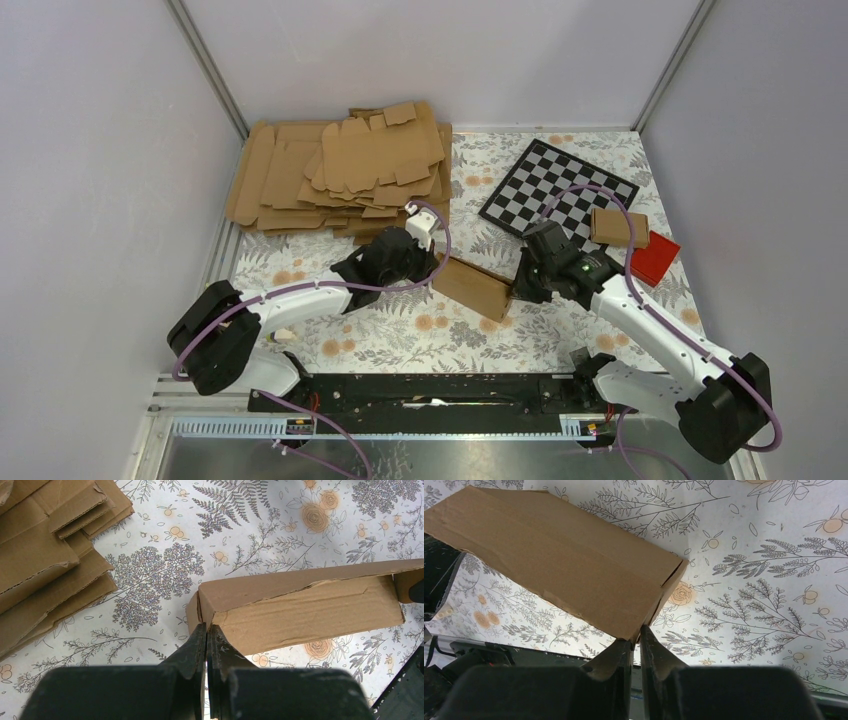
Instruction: Fold the paper box
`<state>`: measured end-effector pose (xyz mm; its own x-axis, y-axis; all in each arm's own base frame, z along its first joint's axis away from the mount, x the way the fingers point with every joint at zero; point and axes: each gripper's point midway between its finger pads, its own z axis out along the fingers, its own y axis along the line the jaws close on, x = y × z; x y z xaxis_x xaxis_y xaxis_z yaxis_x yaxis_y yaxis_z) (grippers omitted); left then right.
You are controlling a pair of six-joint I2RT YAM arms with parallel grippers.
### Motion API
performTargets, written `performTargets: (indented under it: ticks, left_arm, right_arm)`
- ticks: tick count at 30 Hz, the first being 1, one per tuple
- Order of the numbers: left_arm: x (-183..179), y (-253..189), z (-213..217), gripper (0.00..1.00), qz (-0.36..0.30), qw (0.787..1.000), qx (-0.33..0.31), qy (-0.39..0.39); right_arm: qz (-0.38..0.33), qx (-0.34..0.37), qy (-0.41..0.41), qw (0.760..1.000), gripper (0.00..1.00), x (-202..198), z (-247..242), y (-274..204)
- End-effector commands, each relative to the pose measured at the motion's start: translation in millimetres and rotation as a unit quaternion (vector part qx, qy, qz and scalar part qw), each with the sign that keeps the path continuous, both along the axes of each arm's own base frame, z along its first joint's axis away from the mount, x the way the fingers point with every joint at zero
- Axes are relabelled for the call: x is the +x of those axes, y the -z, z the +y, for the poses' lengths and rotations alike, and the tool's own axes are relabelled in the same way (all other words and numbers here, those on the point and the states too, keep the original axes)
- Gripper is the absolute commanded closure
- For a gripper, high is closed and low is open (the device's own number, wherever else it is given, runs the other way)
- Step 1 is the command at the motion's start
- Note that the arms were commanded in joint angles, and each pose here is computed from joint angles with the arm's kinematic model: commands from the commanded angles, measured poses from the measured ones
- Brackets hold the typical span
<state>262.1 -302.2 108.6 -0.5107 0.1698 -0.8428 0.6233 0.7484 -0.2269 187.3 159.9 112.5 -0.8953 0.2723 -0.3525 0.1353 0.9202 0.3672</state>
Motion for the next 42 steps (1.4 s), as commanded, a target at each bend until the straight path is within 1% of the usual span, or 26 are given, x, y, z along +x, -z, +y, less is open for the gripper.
performTargets:
  ticks: [1, 9, 13, 23, 25, 28, 33, 37, 39, 40, 41, 42]
  left_arm:
    - [-11.0, 9.8, 0.7, 1.0, 0.019, 1.0, 0.018, 0.012]
    - [-9.6, 11.1, 2.7, 1.0, 0.011, 0.999, 0.03, 0.006]
    - [-9.8, 11.8, 2.9, 1.0, 0.01, 0.999, 0.034, 0.005]
    - [-8.7, 9.8, -0.1, 1.0, 0.008, 0.999, 0.034, 0.008]
    - [-8.4, 9.2, -0.3, 1.0, 0.007, 0.999, 0.034, 0.008]
    - [-8.1, 9.3, -1.9, 1.0, 0.007, 0.999, 0.034, 0.009]
    - [-7.7, 9.0, -6.4, 1.0, 0.007, 0.999, 0.034, 0.013]
    - [-8.7, 9.7, -6.2, 1.0, 0.007, 0.999, 0.036, 0.014]
    - [-9.3, 9.6, -5.7, 1.0, 0.006, 0.999, 0.036, 0.013]
    - [-9.5, 9.7, -5.5, 1.0, 0.007, 0.999, 0.036, 0.012]
    - [-9.6, 9.4, -5.8, 1.0, 0.007, 0.999, 0.035, 0.012]
    - [-9.6, 9.1, -6.1, 1.0, 0.006, 0.999, 0.035, 0.012]
  right_arm:
    - [-0.017, 0.043, 0.009, 0.999, 0.86, 8.5, 10.4, -15.3]
    - [0.003, 0.056, 0.023, 0.998, 0.88, 7.6, 12.0, -11.1]
    - [-0.001, 0.06, 0.026, 0.998, 0.89, 8.6, 11.2, -14.4]
    - [0.011, 0.031, 0.001, 0.999, 0.89, -5.0, -0.6, 3.0]
    - [0.013, 0.02, 0.004, 1.0, 0.89, -8.2, -5.9, 9.4]
    - [0.011, 0.016, 0.006, 1.0, 0.94, -8.3, -7.5, 14.1]
    - [0.025, 0.014, 0.006, 1.0, 0.95, -11.7, -7.0, 25.9]
    - [0.027, -0.004, 0.006, 1.0, 0.95, -13.1, -13.6, 28.2]
    - [0.02, -0.014, 0.006, 1.0, 0.92, -11.1, -16.6, 25.7]
    - [0.016, -0.016, 0.004, 1.0, 0.9, -9.8, -16.9, 24.3]
    - [0.016, -0.018, 0.002, 1.0, 0.85, -9.4, -16.7, 24.3]
    - [0.017, -0.016, -0.003, 1.0, 0.77, -9.7, -15.5, 23.9]
